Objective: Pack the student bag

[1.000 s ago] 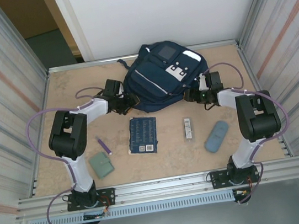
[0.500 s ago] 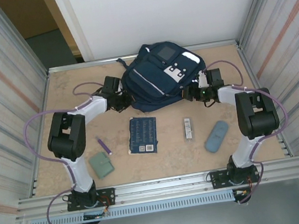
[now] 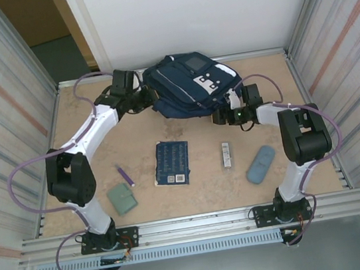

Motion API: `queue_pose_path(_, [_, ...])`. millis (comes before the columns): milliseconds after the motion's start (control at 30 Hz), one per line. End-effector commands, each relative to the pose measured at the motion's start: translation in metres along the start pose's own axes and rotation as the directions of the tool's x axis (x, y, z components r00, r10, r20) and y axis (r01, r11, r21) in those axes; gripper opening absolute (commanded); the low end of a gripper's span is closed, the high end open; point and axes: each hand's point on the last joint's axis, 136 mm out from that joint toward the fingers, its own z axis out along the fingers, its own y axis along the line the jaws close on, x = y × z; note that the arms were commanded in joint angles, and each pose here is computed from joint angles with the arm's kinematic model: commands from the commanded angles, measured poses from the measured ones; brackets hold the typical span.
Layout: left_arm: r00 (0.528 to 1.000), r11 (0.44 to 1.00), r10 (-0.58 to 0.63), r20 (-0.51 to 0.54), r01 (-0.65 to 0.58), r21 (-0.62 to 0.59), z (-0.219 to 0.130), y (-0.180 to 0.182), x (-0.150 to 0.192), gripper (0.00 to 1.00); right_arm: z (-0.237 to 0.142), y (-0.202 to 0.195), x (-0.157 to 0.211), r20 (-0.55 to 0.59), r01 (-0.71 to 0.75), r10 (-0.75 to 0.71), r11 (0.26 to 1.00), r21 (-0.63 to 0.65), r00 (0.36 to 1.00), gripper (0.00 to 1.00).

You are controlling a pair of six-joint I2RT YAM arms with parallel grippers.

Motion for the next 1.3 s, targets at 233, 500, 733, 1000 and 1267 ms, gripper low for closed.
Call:
queue_pose_path(233, [0.987,0.969,0.122,0.103,-0.141,0.204,-0.058,-0.075,-0.043,0.00,-0.007,0.027,-0.006,0.078,0.212,-0.212,0.977,0.002,0.974,0.61])
queue_pose_path(500, [0.986,0.970,0.132,0.100,-0.150,0.189,-0.063,-0.074,-0.043,0.00,-0.028,0.023,-0.034,0.186,0.178,-0.165,0.983,-0.051,0.969,0.86])
queue_pose_path(733, [0.988,0.970,0.126,0.094,-0.143,0.196,-0.065,-0.077,-0.045,0.00,-0.029,0.024,-0.037,0.186,0.170,-0.148,0.980,-0.105,0.971,0.81])
queue_pose_path(1000, [0.993,0.960,0.109,0.037,-0.115,0.256,-0.063,-0.087,-0.038,0.00,-0.022,0.029,-0.036,0.167,0.197,-0.177,0.973,-0.116,0.970,0.72])
queue_pose_path(1267, [0.994,0.960,0.110,0.024,-0.113,0.257,-0.072,-0.088,-0.036,0.00,-0.016,0.025,-0.046,0.156,0.181,-0.156,0.971,-0.157,0.975,0.50])
